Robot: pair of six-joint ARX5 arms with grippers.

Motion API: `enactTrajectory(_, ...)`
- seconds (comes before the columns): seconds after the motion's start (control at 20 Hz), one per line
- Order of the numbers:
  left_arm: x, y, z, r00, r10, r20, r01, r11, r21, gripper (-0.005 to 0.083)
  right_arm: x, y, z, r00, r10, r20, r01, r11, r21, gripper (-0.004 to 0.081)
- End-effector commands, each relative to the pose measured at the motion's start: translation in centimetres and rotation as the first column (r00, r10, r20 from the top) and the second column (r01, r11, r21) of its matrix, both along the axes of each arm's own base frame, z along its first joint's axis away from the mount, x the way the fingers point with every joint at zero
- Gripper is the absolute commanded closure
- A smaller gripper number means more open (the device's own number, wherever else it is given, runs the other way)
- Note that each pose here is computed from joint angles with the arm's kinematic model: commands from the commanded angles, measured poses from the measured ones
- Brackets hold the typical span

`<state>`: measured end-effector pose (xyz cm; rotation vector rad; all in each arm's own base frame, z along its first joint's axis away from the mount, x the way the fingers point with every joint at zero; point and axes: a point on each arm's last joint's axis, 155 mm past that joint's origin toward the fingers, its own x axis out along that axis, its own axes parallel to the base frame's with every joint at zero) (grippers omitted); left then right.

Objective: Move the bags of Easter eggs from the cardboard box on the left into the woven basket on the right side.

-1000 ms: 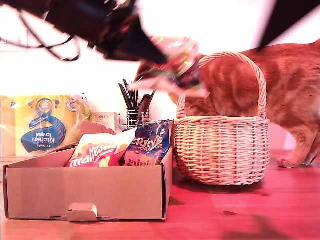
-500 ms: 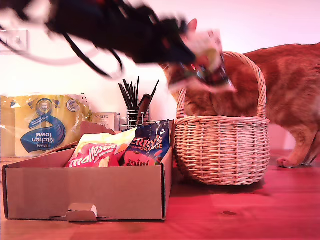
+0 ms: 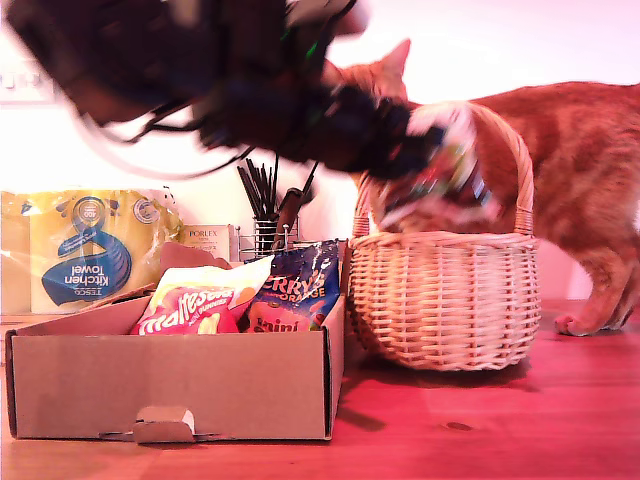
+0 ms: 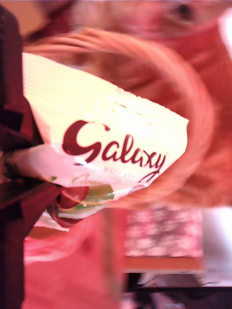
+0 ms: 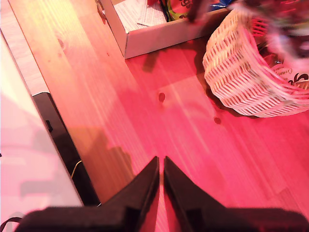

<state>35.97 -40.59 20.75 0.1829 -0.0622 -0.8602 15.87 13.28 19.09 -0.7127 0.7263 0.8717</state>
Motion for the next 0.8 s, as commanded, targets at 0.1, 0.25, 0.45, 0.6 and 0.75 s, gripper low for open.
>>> enactTrajectory(0.1, 0.5, -0.6, -3.3, 0.998, 0.005, -0.061, 0.000, 0.997, 0.074, 0.0732, 0.0, -0.1, 0.0, 1.000, -0.007, 0.002, 0.007, 1.000, 0.003, 0.0783)
enactTrajectory(0.25, 0.5, -0.6, -3.8, 0.997, 0.006, -0.074, 0.000, 0.996, 0.090, 0.0473, 0.0, -0.1, 0.0, 1.000, -0.007, 0.003, 0.007, 1.000, 0.004, 0.0783)
enactTrajectory(0.45, 0.6, -0.7, -2.9, 0.999, 0.005, -0.053, -0.002, 0.998, 0.066, 0.0429, 0.1, 0.0, 0.0, 1.000, -0.008, 0.004, 0.008, 1.000, 0.006, 0.0783)
enactTrajectory(0.6, 0.5, -0.7, -1.7, 0.999, 0.003, -0.032, -0.002, 0.999, 0.043, 0.0462, 0.1, 0.0, 0.0, 1.000, -0.008, 0.004, 0.008, 1.000, 0.005, 0.0783)
enactTrajectory(0.75, 0.2, -0.4, -0.8, 0.999, 0.001, -0.037, 0.000, 0.999, 0.049, 0.0614, 0.1, -0.1, 0.0, 1.000, -0.008, 0.004, 0.008, 1.000, 0.005, 0.0783)
